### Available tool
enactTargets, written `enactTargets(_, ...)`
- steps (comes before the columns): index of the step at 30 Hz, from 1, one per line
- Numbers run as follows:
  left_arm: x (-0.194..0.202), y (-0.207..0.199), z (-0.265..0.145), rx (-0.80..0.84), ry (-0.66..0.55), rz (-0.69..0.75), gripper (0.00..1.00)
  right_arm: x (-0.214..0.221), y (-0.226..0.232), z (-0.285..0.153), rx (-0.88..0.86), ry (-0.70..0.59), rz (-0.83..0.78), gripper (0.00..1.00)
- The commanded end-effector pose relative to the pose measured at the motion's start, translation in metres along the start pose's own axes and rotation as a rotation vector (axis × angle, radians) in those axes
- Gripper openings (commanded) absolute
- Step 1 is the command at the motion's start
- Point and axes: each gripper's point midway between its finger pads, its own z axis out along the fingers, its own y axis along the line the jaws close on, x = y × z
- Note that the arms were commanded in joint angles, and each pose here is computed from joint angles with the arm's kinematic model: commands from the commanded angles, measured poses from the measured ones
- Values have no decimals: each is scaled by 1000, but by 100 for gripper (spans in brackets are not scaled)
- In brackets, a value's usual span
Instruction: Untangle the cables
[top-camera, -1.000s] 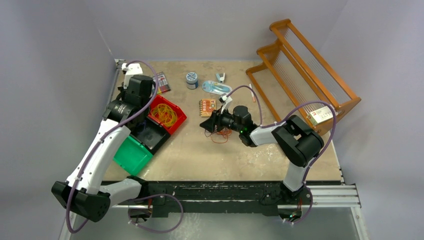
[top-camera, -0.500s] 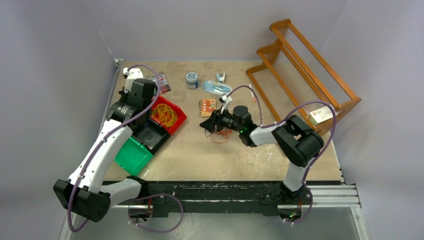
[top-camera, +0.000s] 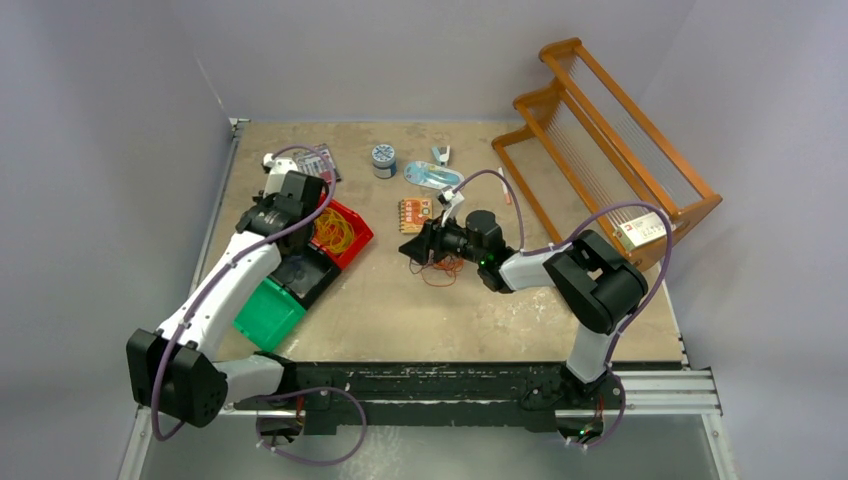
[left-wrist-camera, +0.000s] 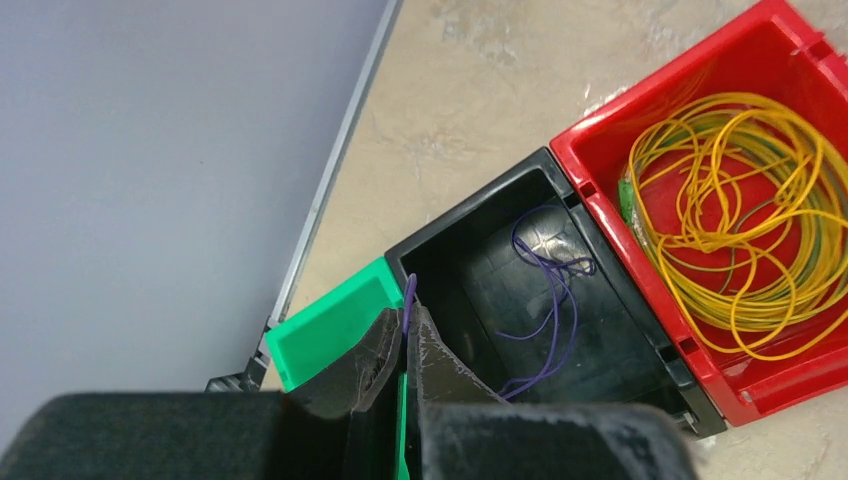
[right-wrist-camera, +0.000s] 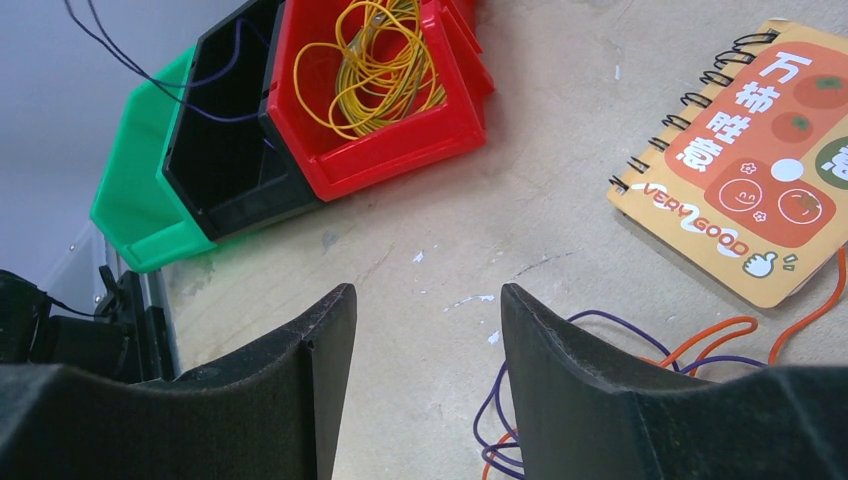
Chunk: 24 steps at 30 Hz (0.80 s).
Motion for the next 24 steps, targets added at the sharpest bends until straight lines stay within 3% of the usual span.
enactTargets(1,7,-12,14,-2,14,-60,0,-29,17,1,-51,-73,-56,58)
enactTargets(12,29,-35,36,15,13,-372,0,-34,32,-12,-93,-80,-78,59)
enactTargets(24,72,-61,88,27,141,-528,0,-43,42,-24,-104,-94,-108,60)
